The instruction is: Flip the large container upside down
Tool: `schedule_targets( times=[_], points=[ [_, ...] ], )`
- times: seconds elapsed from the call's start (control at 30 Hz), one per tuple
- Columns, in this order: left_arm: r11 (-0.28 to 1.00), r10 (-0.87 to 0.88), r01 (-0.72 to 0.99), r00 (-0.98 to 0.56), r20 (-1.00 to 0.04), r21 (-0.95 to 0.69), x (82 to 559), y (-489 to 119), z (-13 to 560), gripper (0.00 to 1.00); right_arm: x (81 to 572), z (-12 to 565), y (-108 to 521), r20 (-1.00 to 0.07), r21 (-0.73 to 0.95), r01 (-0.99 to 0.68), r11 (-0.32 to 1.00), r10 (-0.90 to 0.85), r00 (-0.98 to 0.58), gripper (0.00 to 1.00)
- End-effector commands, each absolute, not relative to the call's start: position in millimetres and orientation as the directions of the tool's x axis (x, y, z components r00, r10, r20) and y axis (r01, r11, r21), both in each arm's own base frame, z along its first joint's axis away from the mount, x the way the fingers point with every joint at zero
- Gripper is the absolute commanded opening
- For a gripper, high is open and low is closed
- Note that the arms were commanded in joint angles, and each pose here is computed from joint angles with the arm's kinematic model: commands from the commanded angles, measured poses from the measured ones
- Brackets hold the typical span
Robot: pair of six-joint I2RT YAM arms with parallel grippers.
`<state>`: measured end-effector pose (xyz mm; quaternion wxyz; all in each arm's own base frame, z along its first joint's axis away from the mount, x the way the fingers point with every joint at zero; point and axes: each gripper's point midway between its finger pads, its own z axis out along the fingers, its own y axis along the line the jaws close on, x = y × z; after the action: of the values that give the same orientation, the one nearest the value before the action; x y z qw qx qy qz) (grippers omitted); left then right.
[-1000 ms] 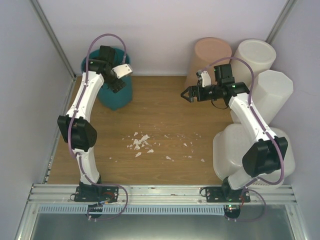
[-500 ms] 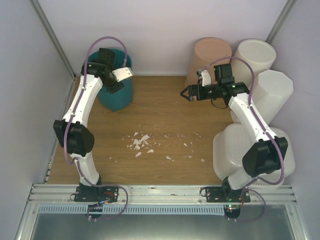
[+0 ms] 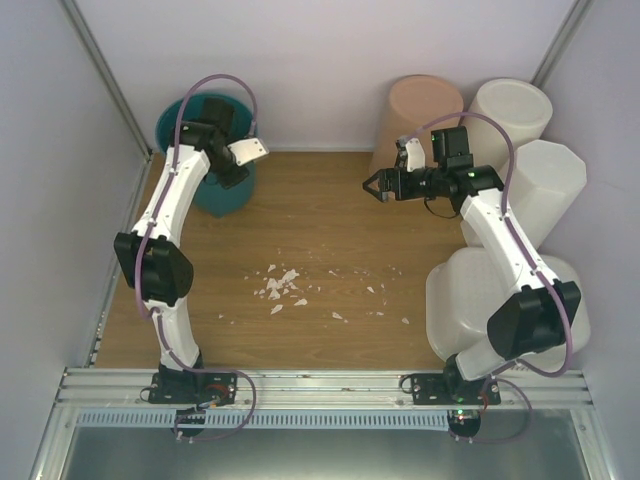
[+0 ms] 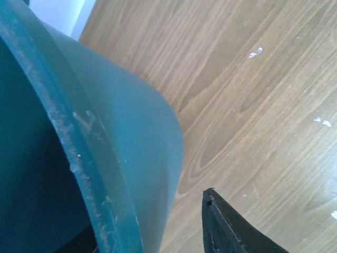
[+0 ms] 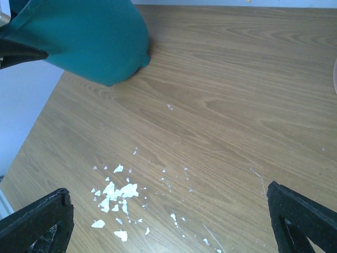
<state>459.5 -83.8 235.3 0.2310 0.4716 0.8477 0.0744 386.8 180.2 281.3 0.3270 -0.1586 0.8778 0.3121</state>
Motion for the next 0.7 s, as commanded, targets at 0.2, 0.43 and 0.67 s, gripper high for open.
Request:
schedule_targets(
  times=[0.2, 0.43, 0.67],
  points=[
    [0.536, 0.841, 0.733, -0.422, -0.338, 0.418, 459.7, -82.2, 259.6, 0.00, 384.9, 289.2, 183.1, -0.686, 0.439, -0.493, 0.751, -0.074, -0.724, 1.00],
    [0.543, 0.823, 0.732, -0.366, -0.435, 0.411, 460.9, -102.8, 290.1, 0.00, 385.5, 294.4, 181.9, -0.693, 0.435, -0.491, 0.754, -0.068, -0.718, 1.00],
    [0.436, 0.468, 0.900, -0.212, -0.858, 0.015, 413.0, -201.6, 364.7, 0.00, 390.4, 324.8, 156.1, -0.729, 0.333, -0.406, 0.851, -0.040, -0.683, 1.00]
  ],
)
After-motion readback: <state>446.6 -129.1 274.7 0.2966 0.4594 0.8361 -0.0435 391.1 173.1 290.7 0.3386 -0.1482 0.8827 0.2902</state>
